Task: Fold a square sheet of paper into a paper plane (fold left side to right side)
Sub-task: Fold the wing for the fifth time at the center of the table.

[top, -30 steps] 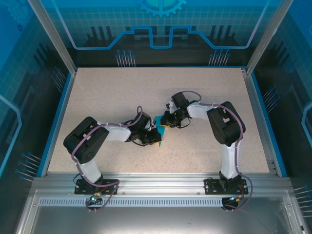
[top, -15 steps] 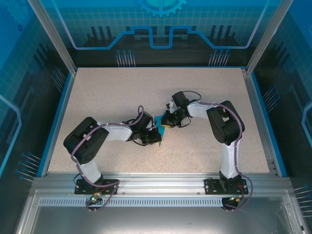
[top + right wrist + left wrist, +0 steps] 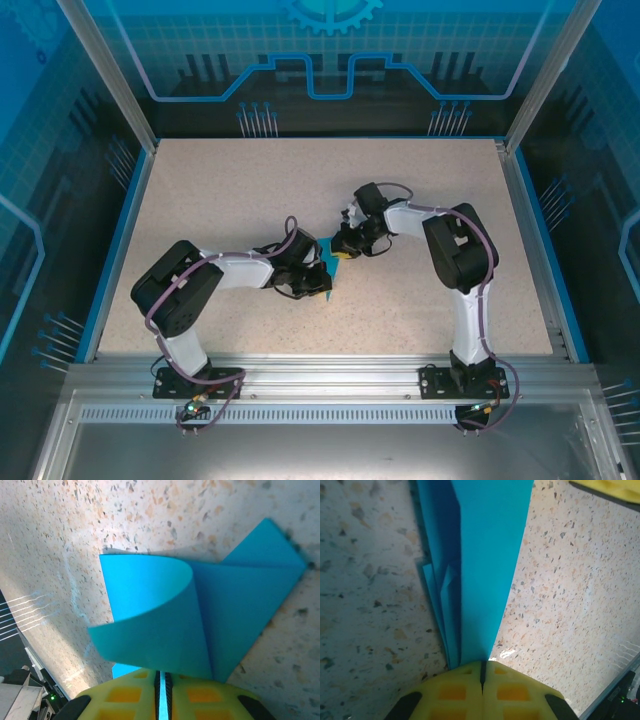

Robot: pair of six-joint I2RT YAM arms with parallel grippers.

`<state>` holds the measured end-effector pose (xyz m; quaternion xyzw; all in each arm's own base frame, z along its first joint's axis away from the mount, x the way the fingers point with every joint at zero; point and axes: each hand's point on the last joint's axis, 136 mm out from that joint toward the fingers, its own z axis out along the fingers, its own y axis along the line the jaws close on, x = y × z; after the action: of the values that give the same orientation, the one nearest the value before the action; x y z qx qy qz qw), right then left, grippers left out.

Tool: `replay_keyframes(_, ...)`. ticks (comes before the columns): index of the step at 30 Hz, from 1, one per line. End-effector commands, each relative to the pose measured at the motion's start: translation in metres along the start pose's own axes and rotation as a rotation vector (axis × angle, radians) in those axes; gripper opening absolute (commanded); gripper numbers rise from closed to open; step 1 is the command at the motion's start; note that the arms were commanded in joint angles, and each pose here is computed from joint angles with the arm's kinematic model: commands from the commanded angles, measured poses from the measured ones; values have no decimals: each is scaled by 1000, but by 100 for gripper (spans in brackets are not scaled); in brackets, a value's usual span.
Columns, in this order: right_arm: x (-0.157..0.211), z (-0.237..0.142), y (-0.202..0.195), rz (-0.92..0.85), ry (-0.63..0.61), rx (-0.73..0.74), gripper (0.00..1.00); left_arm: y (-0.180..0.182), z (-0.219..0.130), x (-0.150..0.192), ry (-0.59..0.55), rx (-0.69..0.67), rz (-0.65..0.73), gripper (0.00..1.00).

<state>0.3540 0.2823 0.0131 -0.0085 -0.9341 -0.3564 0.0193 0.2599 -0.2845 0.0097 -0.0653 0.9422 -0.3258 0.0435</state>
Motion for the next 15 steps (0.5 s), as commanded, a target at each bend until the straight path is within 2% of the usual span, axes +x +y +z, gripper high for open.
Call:
replay_keyframes(1,-42,-9,-26,-6,-112,67,14,92,7,53,147,-329,-117,4)
replay_keyframes(15,-92,-23,-33,-22,-183,87,15,91,8,53,147,-322,-119,2)
